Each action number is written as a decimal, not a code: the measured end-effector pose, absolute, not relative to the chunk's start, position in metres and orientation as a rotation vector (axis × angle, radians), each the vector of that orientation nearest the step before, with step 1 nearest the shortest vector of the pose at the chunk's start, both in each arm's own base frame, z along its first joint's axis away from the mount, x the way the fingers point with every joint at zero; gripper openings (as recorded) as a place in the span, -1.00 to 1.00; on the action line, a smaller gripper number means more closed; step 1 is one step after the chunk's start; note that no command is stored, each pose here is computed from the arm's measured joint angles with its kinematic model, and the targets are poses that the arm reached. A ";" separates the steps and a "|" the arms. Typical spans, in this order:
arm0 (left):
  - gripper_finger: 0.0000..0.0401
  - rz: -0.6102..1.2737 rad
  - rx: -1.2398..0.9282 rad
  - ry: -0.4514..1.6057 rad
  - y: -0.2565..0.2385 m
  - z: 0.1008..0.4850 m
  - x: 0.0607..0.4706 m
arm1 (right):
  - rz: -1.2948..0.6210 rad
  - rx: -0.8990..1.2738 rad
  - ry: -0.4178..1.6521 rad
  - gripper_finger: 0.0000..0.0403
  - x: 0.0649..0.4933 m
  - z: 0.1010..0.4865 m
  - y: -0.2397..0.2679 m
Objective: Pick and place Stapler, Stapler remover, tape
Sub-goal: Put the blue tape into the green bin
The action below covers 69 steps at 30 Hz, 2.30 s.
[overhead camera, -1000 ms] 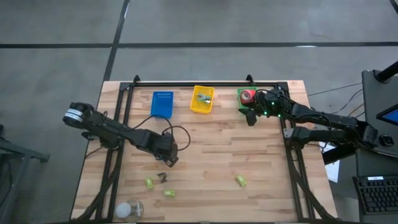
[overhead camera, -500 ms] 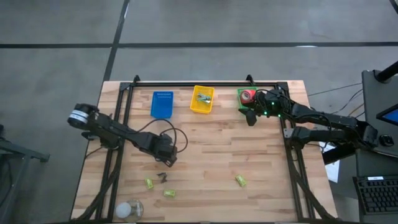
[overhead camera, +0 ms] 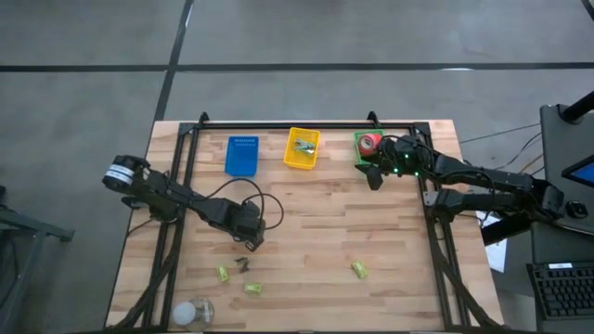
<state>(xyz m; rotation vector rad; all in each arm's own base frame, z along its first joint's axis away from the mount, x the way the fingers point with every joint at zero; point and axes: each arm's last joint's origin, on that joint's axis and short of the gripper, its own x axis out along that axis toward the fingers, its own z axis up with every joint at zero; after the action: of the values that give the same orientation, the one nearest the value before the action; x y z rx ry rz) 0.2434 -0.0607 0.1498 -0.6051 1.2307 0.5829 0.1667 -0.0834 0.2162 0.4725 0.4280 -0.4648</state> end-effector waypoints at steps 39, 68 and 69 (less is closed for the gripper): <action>-0.73 -0.125 -0.323 0.080 -0.037 0.251 0.335 | -0.040 0.241 0.103 0.02 0.177 0.193 -0.030; -0.72 -0.157 -0.366 -0.031 -0.030 0.232 0.354 | 0.111 0.125 0.124 0.02 0.258 0.205 -0.008; -0.72 -0.156 -0.365 -0.028 -0.030 0.232 0.354 | 0.112 0.121 0.120 0.02 0.260 0.206 -0.008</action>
<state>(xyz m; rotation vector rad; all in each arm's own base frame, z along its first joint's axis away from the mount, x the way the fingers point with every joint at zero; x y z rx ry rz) 0.3544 -0.0297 0.2319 -0.3649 -0.0276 -0.1562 0.2598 -0.0080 0.2064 0.1207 0.1198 0.1122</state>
